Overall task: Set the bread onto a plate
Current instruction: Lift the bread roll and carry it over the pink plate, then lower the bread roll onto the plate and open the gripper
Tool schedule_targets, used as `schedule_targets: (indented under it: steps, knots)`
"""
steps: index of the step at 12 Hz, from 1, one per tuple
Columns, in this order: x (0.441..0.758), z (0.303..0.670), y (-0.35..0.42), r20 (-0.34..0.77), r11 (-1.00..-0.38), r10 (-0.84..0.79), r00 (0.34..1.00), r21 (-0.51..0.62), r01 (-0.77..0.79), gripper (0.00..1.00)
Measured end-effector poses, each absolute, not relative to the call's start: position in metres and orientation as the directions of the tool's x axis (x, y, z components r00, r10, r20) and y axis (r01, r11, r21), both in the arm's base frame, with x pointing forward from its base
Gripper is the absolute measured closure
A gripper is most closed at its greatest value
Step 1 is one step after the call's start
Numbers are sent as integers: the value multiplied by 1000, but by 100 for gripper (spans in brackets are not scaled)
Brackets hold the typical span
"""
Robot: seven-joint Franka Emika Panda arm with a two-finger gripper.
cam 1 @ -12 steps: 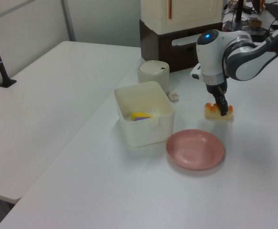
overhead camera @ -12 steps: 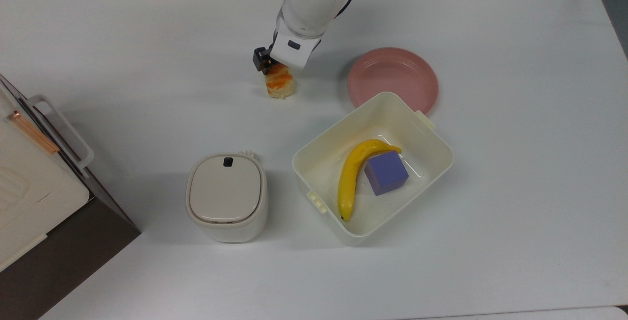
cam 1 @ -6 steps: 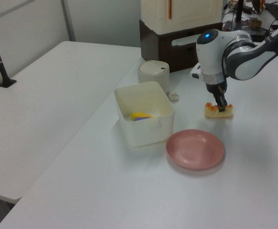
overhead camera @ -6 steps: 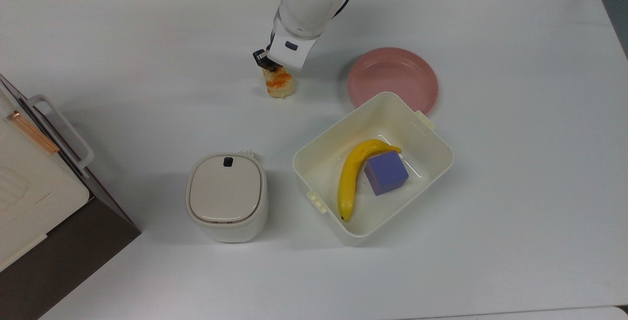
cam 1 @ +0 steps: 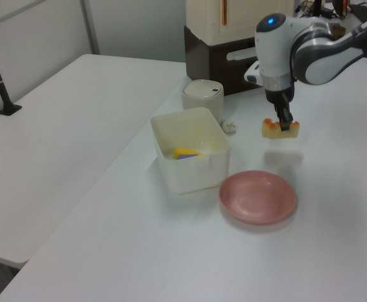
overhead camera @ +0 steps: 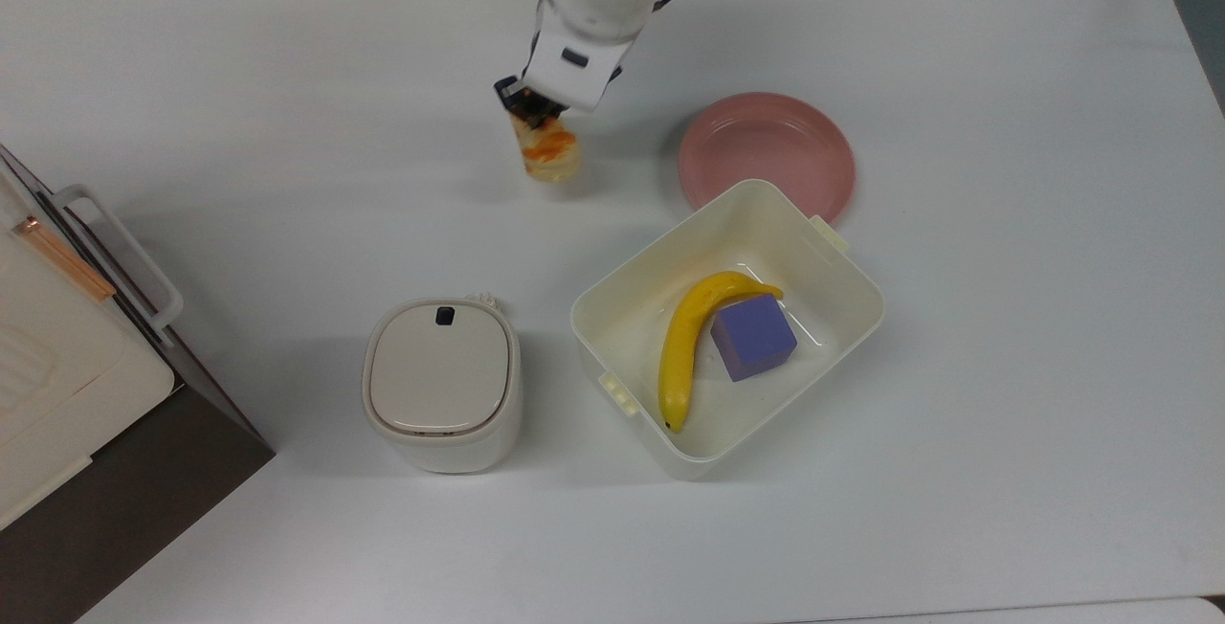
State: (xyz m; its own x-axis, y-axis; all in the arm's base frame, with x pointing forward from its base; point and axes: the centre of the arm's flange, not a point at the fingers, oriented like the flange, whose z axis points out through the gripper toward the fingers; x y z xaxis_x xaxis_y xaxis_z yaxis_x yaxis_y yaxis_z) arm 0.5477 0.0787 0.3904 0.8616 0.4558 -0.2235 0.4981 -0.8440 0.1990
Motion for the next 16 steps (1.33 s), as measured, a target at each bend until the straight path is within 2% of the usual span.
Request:
schedule_targets:
  steps: [4,7,10,13,16]
  knots:
    - [514,456,155,-136,-857,486,864,123,501,87]
    - [494,471,202,-77,-906,397,915,129,404,88]
    - [498,445,239,-29,-944,303,952,124,305,88]
    - [518,399,267,-40,-955,241,970,168,244,88]
    - [529,375,288,-9,-962,197,980,193,195,88]
